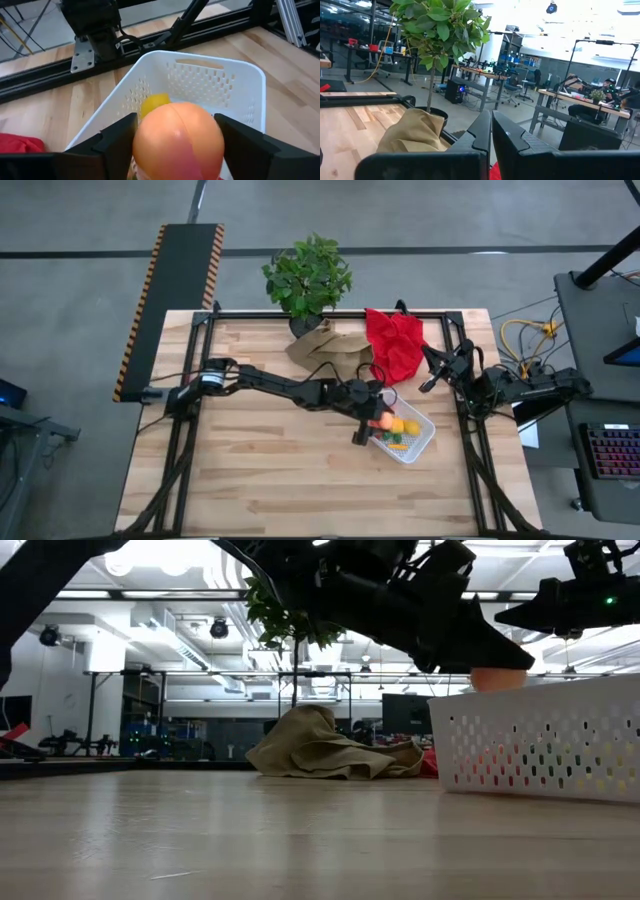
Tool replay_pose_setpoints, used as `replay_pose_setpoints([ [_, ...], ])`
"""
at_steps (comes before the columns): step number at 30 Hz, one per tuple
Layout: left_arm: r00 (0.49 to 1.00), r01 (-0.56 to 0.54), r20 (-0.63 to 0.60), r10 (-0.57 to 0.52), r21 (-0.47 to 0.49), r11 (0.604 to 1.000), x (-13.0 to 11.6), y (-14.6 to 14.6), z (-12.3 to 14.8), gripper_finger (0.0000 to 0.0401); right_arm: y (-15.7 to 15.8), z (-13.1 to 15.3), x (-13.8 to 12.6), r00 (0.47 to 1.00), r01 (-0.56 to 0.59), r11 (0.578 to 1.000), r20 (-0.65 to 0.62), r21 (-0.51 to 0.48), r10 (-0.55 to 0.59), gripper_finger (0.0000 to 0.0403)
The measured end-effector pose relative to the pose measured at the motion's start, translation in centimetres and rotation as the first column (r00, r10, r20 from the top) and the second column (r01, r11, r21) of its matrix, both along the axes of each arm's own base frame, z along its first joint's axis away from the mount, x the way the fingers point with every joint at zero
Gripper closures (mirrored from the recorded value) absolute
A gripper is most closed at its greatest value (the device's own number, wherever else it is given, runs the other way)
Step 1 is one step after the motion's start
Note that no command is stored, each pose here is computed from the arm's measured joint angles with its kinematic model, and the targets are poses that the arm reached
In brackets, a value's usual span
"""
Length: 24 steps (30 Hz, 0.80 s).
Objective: Pick and placing Produce into tupperware
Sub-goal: Put the large pink peach into the white bin, then return to Home Position
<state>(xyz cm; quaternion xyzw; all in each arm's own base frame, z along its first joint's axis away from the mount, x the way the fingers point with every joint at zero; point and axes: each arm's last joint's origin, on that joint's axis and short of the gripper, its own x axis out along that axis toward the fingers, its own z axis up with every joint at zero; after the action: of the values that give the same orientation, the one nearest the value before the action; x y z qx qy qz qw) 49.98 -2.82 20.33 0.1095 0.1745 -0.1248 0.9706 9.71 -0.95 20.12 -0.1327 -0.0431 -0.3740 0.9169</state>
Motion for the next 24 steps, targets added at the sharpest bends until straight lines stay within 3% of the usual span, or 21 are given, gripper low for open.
replay_pose_setpoints([
  [5, 1.000, -0.004, -0.001, 0.004, -0.010, 1.000, 0.0, 0.0, 0.0, 0.0116, 0.0, 0.0, 0.0, 1.000, 0.000, 1.000, 0.000, 0.000, 0.000, 0.0394],
  [9, 1.000, -0.001, 0.019, 0.001, -0.006, 1.000, 0.0, -0.1, 0.9, 0.0110, 0.0, 0.0, 0.0, 1.000, 0.000, 1.000, -0.002, -0.002, 0.000, 0.0394],
  [15, 0.991, 0.024, 0.134, -0.025, 0.007, 1.000, -1.9, -1.0, 6.5, 0.0112, 0.0, -0.1, 0.0, 1.000, 0.001, 1.000, -0.013, -0.006, -0.001, 0.0394],
  [20, 0.990, 0.049, 0.126, -0.061, 0.100, 0.994, -5.8, -1.7, 11.6, 0.0142, 0.0, -0.3, 0.1, 1.000, -0.002, 1.000, -0.023, 0.006, 0.002, 0.0394],
  [24, 0.996, 0.058, 0.053, -0.067, 0.164, 0.985, -9.6, -2.3, 13.9, 0.0202, 0.0, -0.5, 0.1, 1.000, -0.007, 1.000, -0.024, 0.026, 0.008, 0.0394],
])
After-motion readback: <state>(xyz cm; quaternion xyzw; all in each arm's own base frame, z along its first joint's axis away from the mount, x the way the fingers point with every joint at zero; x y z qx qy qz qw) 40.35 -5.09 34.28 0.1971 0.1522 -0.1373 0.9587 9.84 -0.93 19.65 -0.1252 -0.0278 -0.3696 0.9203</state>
